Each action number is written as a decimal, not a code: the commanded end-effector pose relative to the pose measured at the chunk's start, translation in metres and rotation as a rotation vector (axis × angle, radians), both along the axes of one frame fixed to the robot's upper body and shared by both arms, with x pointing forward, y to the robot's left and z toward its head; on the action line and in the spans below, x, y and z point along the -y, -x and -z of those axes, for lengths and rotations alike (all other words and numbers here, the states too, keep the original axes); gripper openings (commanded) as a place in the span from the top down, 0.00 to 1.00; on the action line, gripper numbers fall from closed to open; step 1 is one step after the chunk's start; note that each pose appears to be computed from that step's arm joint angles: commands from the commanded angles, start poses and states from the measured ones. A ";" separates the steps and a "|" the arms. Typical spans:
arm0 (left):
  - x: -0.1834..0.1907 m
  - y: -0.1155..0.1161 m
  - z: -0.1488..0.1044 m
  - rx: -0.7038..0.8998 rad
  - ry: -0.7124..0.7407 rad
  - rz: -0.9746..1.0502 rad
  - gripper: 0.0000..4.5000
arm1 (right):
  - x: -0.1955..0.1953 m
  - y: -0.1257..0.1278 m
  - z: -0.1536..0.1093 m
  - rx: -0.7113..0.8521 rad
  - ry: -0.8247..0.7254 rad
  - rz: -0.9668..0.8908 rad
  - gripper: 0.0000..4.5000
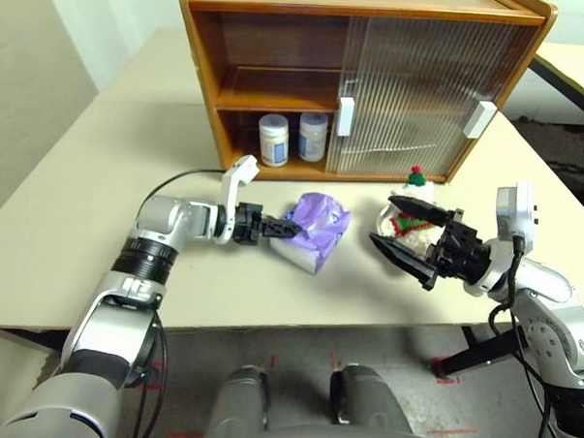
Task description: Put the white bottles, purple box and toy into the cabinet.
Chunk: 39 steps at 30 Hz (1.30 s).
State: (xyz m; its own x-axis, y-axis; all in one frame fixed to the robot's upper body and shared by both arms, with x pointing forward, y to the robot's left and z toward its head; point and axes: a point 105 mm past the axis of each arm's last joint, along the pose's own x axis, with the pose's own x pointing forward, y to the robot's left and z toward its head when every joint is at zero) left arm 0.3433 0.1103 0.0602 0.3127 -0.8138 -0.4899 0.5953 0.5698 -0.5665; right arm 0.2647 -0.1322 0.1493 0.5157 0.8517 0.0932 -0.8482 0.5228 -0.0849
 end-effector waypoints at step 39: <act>-0.014 -0.082 -0.178 0.342 0.547 -0.682 0.99 | -0.025 -0.013 -0.039 0.150 -0.260 -0.016 0.00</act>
State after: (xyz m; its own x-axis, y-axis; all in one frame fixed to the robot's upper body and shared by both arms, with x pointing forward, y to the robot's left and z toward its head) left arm 0.4182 0.1271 0.2316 0.8490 -0.5169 0.1099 0.4257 0.5458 -0.7217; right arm 0.2785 -0.1077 0.1902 0.4714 0.7979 0.3757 -0.8413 0.5346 -0.0799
